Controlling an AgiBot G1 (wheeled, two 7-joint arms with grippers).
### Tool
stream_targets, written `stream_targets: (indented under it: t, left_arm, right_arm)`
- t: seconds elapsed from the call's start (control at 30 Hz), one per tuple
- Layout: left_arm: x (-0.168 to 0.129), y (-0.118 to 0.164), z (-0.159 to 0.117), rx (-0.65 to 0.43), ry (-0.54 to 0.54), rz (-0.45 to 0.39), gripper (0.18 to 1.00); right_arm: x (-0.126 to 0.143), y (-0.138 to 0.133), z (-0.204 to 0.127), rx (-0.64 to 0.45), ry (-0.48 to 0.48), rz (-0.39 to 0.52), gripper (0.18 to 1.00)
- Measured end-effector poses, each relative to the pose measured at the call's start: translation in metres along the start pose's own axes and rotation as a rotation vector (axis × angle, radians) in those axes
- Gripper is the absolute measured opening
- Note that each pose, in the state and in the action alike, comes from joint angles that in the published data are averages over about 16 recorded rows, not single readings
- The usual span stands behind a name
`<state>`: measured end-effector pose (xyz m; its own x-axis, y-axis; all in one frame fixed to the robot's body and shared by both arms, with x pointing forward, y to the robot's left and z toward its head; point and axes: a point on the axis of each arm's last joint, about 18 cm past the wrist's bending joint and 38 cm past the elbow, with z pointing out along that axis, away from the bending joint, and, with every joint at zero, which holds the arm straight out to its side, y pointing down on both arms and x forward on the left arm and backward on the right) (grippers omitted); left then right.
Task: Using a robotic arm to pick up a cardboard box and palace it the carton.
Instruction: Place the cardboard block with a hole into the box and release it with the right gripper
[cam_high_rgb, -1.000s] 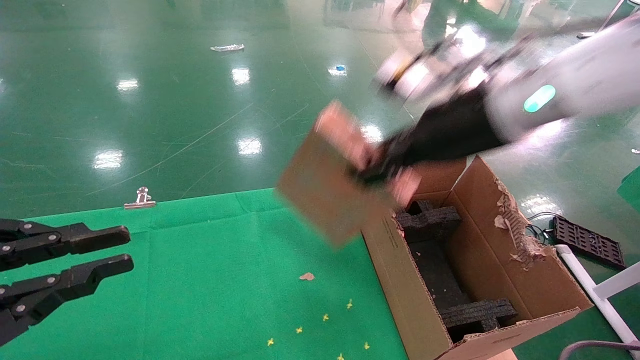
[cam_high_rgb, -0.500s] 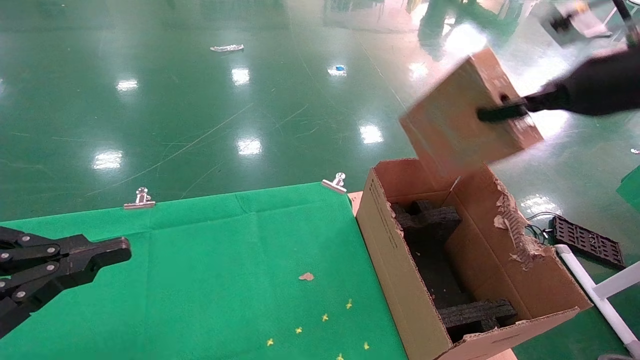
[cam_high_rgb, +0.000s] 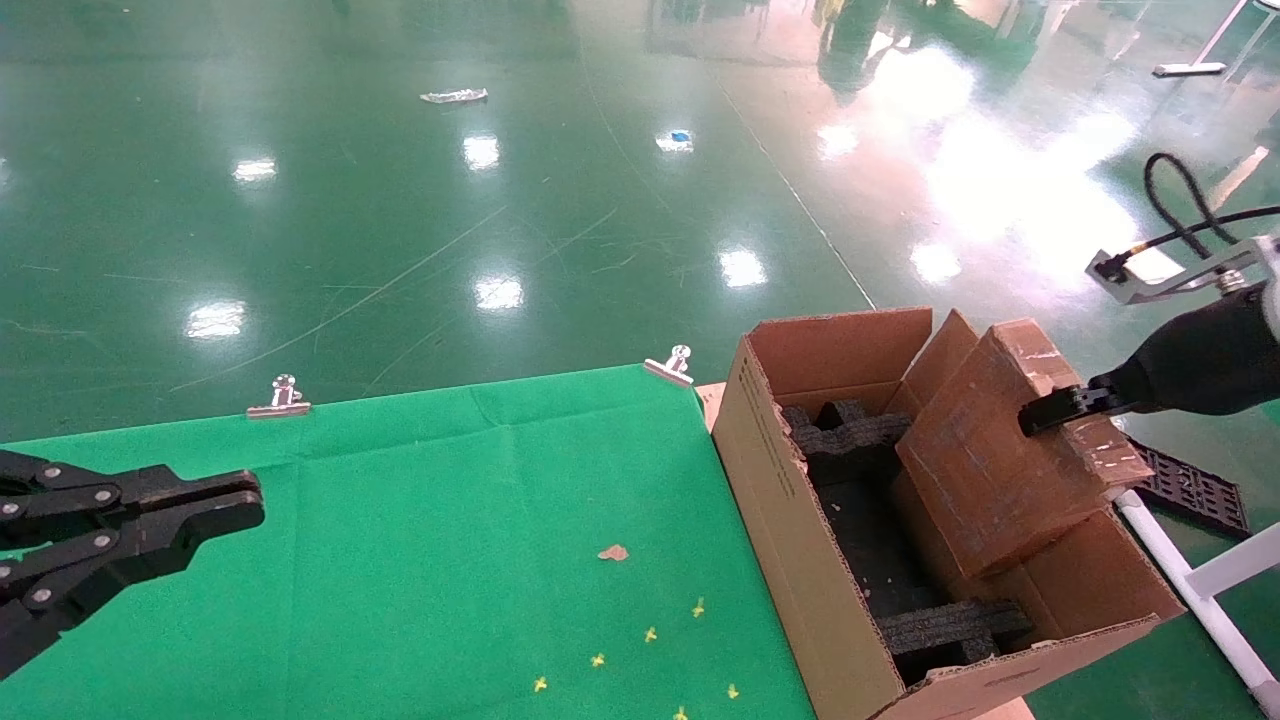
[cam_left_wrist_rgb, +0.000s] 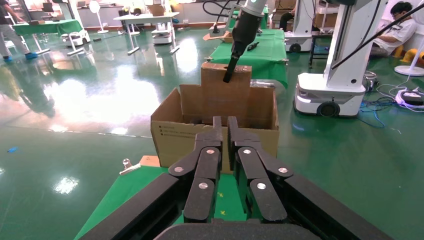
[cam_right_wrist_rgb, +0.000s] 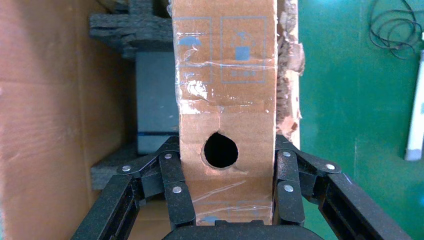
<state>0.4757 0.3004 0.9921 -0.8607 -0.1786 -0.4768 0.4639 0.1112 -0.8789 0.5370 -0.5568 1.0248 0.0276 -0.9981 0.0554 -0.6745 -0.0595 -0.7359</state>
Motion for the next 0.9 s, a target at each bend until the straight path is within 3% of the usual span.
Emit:
stream_targets:
  t: [0.4,0.9]
  left_arm:
    - [0.0,0.0,0.0,0.0,0.0,0.0,0.31]
    - [0.0,0.0,0.0,0.0,0.0,0.0,0.629]
  right_arm:
    - [0.007,0.008,0.046,-0.099,0.08,0.057,0.34]
    - [-0.004,0.02,0.119,-0.143,0.135,0.06,0.333]
